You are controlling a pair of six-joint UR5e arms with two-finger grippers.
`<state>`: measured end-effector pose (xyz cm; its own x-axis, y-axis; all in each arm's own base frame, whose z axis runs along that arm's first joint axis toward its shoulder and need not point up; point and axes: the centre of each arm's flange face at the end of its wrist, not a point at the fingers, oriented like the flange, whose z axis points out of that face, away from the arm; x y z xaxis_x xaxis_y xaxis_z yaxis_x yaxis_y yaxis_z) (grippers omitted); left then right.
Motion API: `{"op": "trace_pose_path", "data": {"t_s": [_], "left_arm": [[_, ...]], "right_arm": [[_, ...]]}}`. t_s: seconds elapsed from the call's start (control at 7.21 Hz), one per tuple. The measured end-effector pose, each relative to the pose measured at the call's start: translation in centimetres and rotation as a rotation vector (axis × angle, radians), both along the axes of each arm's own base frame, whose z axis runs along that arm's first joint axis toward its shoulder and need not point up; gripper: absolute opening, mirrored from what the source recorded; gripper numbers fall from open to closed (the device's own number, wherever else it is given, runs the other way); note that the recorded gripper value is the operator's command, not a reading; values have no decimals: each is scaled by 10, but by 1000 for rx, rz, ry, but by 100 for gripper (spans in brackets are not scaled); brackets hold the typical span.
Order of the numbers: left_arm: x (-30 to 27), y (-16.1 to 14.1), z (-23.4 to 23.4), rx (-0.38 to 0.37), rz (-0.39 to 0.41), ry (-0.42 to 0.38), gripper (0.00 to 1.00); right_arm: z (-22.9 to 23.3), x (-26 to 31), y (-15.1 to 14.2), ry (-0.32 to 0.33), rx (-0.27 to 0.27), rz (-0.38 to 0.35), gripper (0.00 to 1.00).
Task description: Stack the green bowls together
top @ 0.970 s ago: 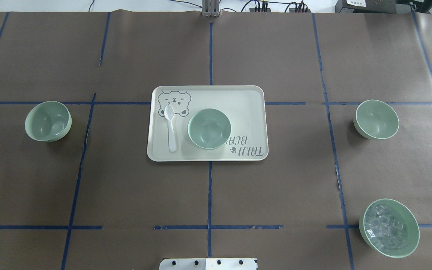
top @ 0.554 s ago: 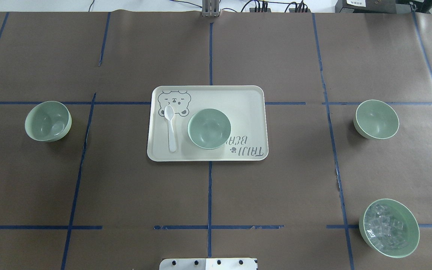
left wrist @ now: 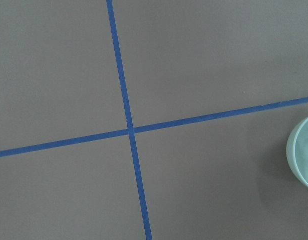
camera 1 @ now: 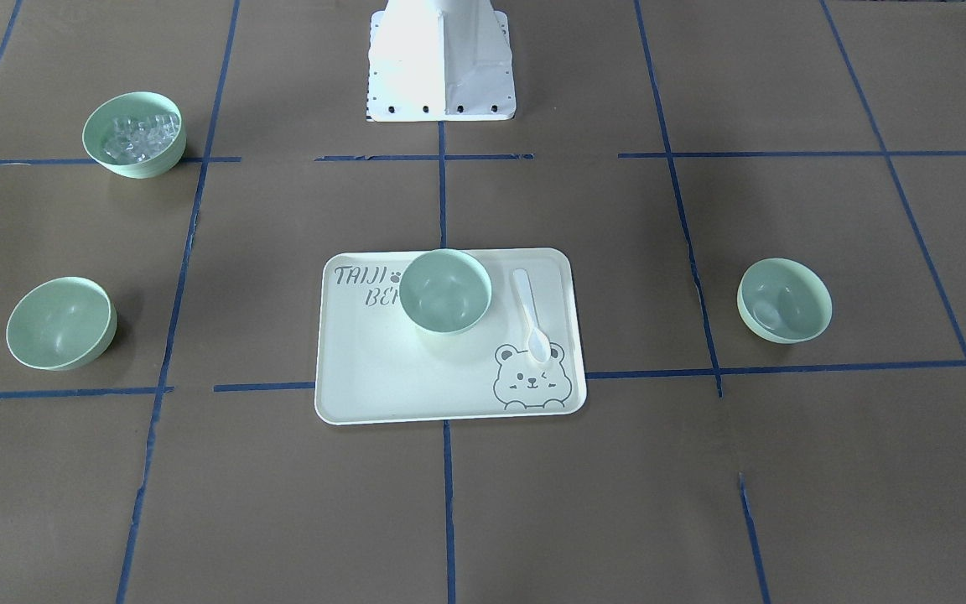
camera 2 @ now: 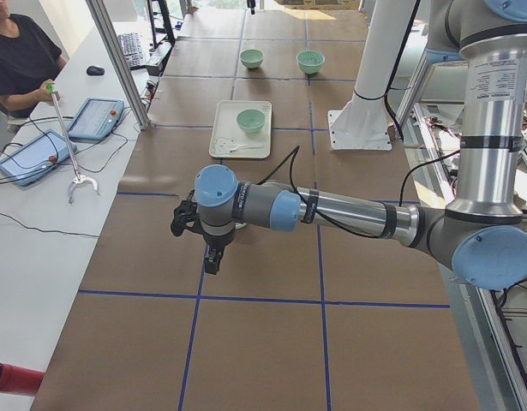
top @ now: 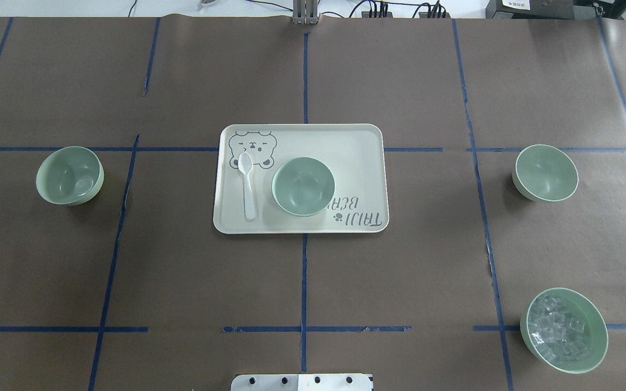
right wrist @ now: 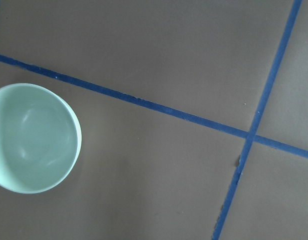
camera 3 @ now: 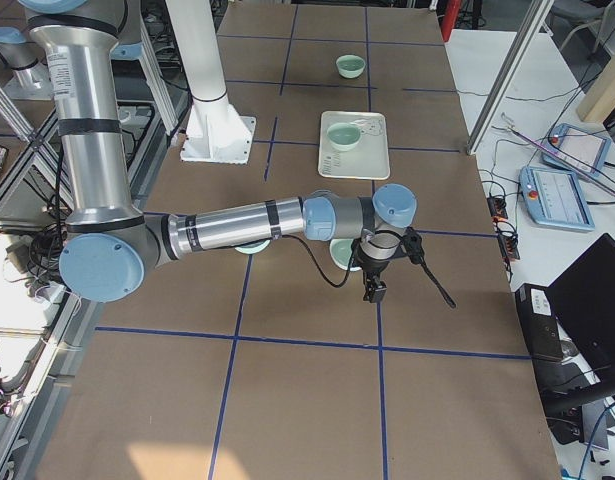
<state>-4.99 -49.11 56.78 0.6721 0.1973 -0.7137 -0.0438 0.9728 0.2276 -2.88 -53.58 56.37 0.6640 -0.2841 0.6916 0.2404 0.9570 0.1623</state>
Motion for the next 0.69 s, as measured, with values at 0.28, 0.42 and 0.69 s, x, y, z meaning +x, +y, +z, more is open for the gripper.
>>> {"op": "trace_pose_path", "data": {"t_s": [0.28,0.42,0.69], "left_arm": [[2,0,-3,47,7,1,100],[2,0,-3,56,8,2,100],[2,0,-4,63,9,2,100]], "right_arm": [[2,-60,1,-42,-20,104,100],[14,-94,3,-77,-40,171,97],[23,-141,7,-121,-89,276,86]]}}
